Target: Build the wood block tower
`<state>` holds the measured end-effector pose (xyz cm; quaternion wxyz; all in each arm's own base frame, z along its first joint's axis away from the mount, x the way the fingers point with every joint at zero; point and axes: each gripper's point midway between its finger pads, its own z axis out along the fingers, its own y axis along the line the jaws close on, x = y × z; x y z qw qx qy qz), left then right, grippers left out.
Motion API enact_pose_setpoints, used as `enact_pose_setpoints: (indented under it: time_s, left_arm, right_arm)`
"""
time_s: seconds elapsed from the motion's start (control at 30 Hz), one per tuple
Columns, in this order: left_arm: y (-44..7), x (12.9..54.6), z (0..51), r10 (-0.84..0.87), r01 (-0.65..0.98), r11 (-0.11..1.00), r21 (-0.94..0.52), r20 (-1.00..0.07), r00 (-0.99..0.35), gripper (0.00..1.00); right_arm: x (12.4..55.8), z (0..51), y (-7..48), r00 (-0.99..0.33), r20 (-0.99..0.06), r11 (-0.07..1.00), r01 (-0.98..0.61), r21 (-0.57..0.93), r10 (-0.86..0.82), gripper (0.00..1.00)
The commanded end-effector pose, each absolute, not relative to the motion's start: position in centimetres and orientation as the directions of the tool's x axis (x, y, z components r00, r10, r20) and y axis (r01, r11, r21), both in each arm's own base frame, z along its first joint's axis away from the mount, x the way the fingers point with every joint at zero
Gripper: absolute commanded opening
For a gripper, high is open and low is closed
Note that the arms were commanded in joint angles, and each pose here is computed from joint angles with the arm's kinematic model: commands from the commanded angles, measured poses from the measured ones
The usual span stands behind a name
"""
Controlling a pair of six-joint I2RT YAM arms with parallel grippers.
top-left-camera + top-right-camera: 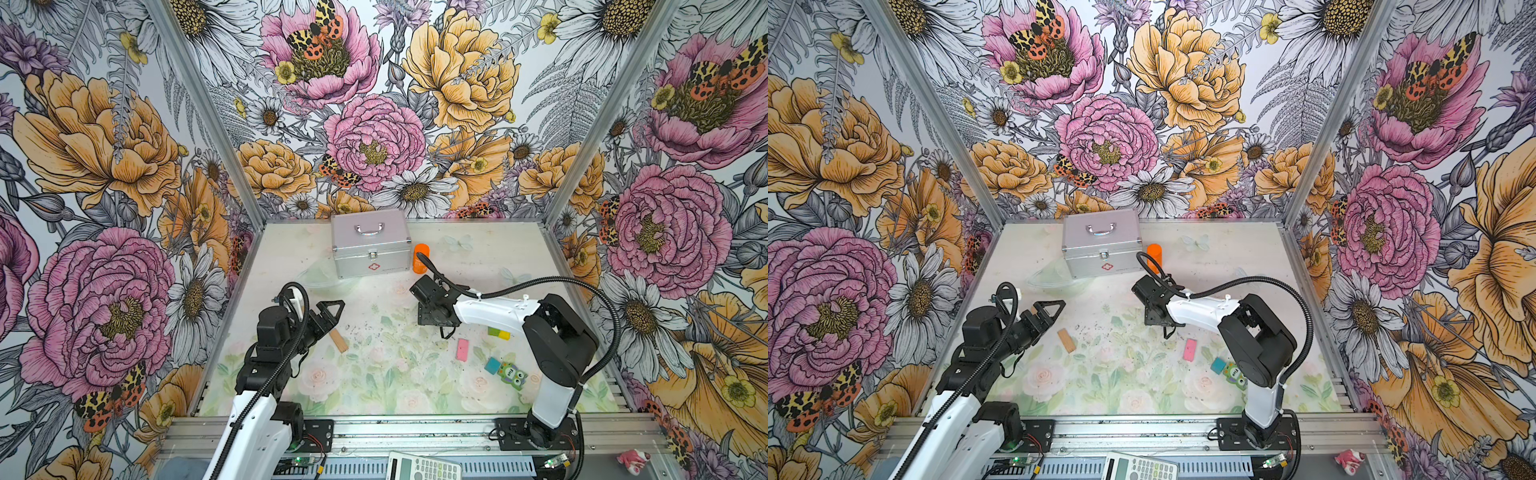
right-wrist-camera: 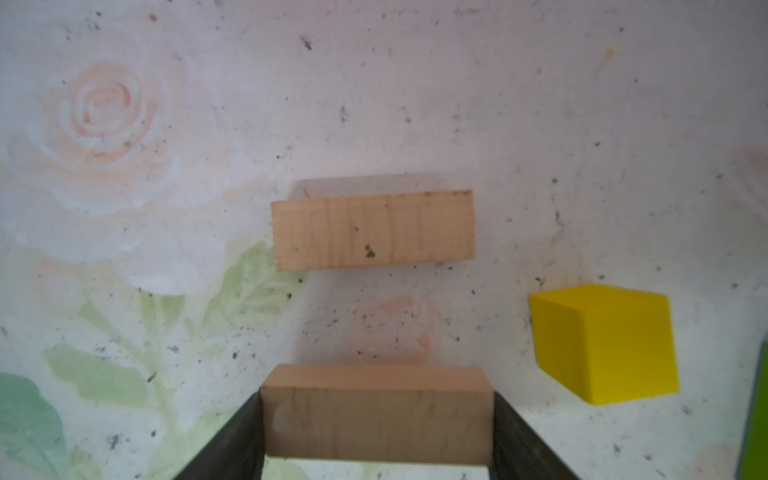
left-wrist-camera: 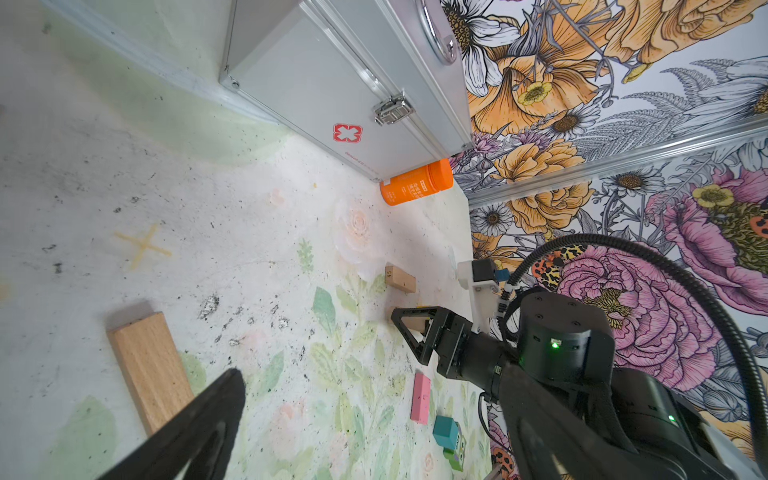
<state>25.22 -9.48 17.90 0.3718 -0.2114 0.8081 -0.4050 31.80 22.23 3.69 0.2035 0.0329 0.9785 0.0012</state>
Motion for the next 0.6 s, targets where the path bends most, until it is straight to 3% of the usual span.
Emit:
enact_pose_setpoints:
  time_s: [0.0,0.57]
  left_arm:
    - [-9.3,26.0,19.8,-0.656,-0.01,0.584,-0.812,-0.465,-0.595,0.97]
    - [-9.6,26.9,20.0,-0.647,-0.012,0.597,-0.802,-0.472,-0.598,0.97]
  right_arm:
    - [32.4,2.9,22.4,-0.914,-0.394,0.996,0.085,0.042,0.094,0.68]
    - [33.3,1.2,22.4,-0.926,-0.359,0.993,0.098,0.061,0.114,0.69]
